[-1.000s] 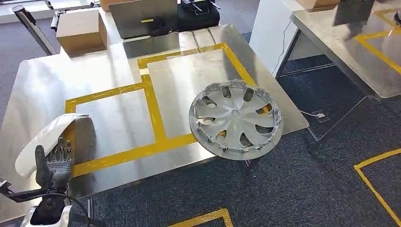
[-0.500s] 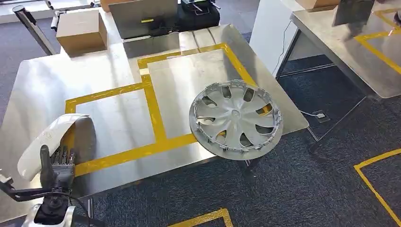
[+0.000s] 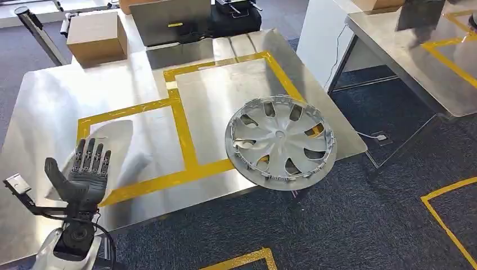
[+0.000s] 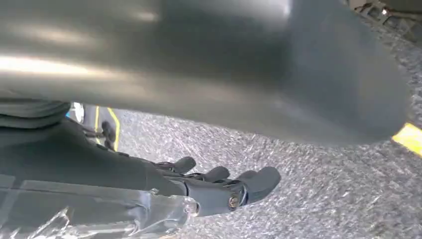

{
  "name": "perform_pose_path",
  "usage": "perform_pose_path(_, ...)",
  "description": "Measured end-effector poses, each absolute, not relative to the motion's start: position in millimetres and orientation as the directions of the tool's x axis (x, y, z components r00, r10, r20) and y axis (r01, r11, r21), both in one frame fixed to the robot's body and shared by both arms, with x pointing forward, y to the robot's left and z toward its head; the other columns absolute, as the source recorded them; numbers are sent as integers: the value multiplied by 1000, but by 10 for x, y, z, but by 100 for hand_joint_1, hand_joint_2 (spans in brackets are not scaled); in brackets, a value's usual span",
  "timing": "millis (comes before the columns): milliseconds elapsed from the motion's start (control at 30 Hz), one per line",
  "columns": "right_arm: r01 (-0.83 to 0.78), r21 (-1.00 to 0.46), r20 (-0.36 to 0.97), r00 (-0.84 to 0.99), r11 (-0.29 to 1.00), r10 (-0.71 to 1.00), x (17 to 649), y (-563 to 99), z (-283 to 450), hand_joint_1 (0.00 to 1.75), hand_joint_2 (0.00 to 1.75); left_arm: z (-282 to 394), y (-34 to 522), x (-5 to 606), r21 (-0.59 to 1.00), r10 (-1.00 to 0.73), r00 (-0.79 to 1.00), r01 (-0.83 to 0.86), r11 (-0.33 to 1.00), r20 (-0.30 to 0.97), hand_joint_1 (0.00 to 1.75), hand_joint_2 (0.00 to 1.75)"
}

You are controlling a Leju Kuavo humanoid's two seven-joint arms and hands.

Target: Take the parts from the cabinet and place them on the table.

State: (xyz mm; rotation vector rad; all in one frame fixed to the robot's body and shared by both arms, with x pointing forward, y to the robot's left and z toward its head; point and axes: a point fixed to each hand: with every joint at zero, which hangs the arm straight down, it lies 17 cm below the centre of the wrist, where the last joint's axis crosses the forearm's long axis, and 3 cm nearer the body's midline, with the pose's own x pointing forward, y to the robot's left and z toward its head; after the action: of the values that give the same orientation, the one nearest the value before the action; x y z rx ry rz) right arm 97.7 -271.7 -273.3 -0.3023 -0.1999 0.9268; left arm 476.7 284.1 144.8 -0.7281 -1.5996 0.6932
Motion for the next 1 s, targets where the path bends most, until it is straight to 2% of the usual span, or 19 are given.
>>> perform_pose_path(233, -765, -333, 45, 571, 552, 820, 1019, -2682, -2727, 0, 0, 1716, 2505, 4767, -774, 799, -76, 210, 597, 596, 0, 0)
perform_pose_path(500, -770, -330, 50, 563, 546, 825, 1057, -2656, -2720, 0, 0, 1849, 2220, 4787, -768, 803, -49, 263, 584, 593, 0, 0)
perform_pose_path(733, -771, -331, 41, 565, 545, 824, 1042, -2670, -2722, 0, 0, 1904, 2104, 4779, -698, 739, -88, 272, 662, 667, 0, 0)
perform_pose_path(800, -770, -331, 38, 566, 545, 824, 1030, -2675, -2724, 0, 0, 1930, 2079, 4781, -641, 683, -123, 262, 722, 720, 0, 0)
perform_pose_path(900, -768, -335, 36, 569, 546, 822, 1016, -2684, -2725, 0, 0, 2015, 1981, 4776, -466, 509, -196, 228, 855, 838, 0, 0)
perform_pose_path(1000, -765, -339, 35, 572, 548, 820, 1004, -2691, -2727, 0, 0, 2218, 1851, 4732, -333, 383, -269, 215, 918, 883, 0, 0)
